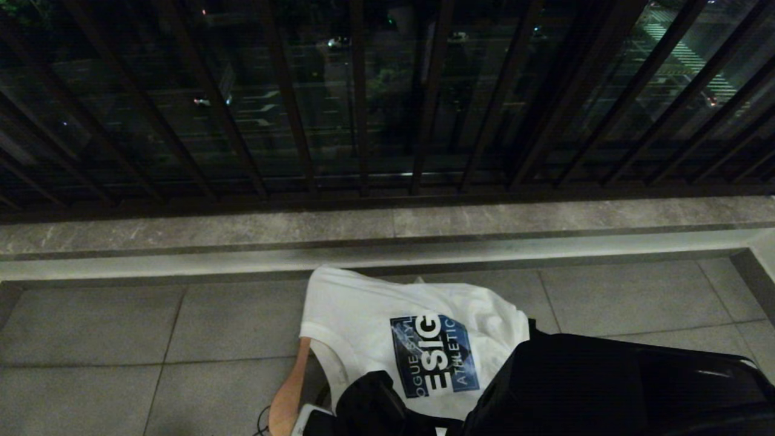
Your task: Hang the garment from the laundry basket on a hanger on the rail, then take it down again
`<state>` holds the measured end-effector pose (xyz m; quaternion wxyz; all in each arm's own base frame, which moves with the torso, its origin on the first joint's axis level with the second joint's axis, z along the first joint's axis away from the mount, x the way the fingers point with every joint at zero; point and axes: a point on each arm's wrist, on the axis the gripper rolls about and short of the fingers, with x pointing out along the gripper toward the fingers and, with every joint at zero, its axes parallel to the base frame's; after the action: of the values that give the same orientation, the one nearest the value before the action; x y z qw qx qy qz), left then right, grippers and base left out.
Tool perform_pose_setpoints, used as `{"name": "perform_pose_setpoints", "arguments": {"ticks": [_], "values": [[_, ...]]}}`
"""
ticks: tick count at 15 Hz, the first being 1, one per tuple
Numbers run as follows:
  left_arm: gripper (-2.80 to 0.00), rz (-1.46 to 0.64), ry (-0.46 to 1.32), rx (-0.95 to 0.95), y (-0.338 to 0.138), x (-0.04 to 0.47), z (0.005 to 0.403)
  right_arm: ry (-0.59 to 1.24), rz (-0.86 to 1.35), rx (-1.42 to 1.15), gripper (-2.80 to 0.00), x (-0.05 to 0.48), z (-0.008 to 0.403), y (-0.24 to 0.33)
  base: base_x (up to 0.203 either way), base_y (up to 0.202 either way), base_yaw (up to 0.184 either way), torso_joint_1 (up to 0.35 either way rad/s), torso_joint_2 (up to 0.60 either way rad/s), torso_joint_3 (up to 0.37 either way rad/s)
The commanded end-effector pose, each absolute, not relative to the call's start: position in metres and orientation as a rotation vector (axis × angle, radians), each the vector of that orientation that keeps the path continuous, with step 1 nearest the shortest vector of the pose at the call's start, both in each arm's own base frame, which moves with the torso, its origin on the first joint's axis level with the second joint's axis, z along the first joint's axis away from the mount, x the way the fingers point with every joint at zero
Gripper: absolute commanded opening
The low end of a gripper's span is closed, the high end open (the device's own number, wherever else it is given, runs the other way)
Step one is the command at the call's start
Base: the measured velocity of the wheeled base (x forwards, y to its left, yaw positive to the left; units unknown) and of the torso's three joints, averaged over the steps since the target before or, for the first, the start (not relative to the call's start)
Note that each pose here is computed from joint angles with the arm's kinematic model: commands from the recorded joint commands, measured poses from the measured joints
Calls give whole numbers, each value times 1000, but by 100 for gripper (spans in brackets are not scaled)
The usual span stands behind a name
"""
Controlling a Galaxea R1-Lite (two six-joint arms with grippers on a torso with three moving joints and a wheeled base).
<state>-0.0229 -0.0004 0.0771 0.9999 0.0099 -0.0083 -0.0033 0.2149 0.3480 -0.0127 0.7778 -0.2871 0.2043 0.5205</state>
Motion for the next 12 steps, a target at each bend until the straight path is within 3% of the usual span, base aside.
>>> {"name": "perform_pose_setpoints", "arguments": {"ticks": [1, 2, 12], "values": [[-280, -7, -17, 20, 0, -23, 77, 437, 1127, -621, -131, 214, -11, 347, 0, 0, 0, 0, 0, 0], [-280, -7, -18, 20, 0, -23, 77, 436, 1127, -620, 0, 214, -11, 347, 0, 0, 0, 0, 0, 0], [-280, -8, -17, 20, 0, -23, 77, 358, 1129, -599, 0, 215, 5, 361, 0, 0, 0, 0, 0, 0]]}}
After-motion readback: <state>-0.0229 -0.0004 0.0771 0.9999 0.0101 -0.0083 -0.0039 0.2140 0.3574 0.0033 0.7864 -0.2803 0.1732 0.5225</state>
